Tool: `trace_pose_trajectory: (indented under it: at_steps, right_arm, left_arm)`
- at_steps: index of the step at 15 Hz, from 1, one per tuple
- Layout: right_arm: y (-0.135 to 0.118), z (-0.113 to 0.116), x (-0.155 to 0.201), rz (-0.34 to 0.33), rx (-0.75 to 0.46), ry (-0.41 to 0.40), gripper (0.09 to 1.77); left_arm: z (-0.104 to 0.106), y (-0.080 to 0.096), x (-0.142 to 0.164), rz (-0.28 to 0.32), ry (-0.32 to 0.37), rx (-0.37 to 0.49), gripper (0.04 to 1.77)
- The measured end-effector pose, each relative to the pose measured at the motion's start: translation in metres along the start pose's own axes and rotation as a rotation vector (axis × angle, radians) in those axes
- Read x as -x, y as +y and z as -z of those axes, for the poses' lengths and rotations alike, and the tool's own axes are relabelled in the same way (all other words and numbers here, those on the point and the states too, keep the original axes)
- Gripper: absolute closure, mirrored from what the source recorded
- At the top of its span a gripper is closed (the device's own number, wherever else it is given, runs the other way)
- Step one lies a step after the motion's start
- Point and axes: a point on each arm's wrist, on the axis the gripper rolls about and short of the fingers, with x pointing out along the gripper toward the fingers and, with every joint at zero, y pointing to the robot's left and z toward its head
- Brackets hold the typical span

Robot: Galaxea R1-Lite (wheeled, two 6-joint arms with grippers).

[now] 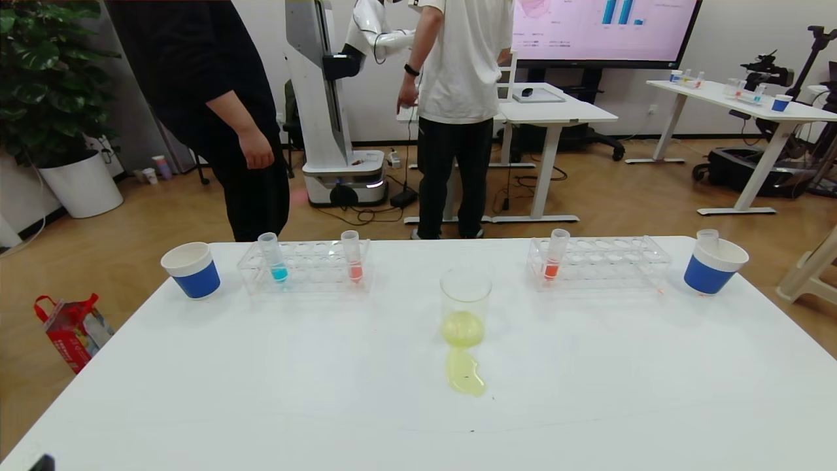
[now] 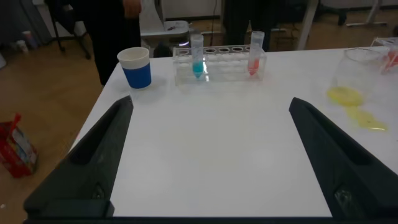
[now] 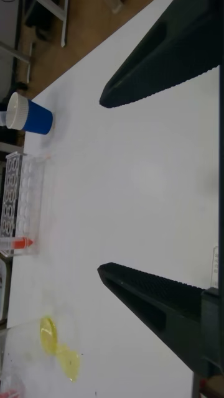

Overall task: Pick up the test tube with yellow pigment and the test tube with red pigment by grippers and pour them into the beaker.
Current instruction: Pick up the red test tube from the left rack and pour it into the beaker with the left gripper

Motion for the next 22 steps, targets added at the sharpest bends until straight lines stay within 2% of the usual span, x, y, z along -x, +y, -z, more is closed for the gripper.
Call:
trace_pose_trajectory:
  at_steps: [3,7,10,14,18,22]
  right_arm:
    - [0.000,0.000,0.000,0.000,0.000,0.000,0.12]
    - [0.000,0.000,0.000,0.001,0.000,0.000,0.12]
    - [0.000,0.000,0.000,0.000,0.000,0.000,0.12]
    - [0.000,0.000,0.000,0.000,0.000,0.000,0.12]
    - [0.000,0.000,0.000,0.000,0.000,0.000,0.12]
    - [0.000,0.000,0.000,0.000,0.000,0.000,0.12]
  left_arm:
    - [-0.029,0.002,-0.050,-0.004,-0.013,-0.002,0.06]
    - [-0.035,0.000,-0.128,-0.030,0.008,0.008,0.06]
    - [-0.023,-0.021,-0.183,-0.058,0.040,0.041,0.06]
    - [0.001,-0.069,-0.243,-0.054,0.030,0.070,0.06]
    - [0.038,-0.113,-0.284,-0.025,0.042,0.071,0.06]
    - [0.074,-0.138,-0.308,0.004,0.041,0.067,0.06]
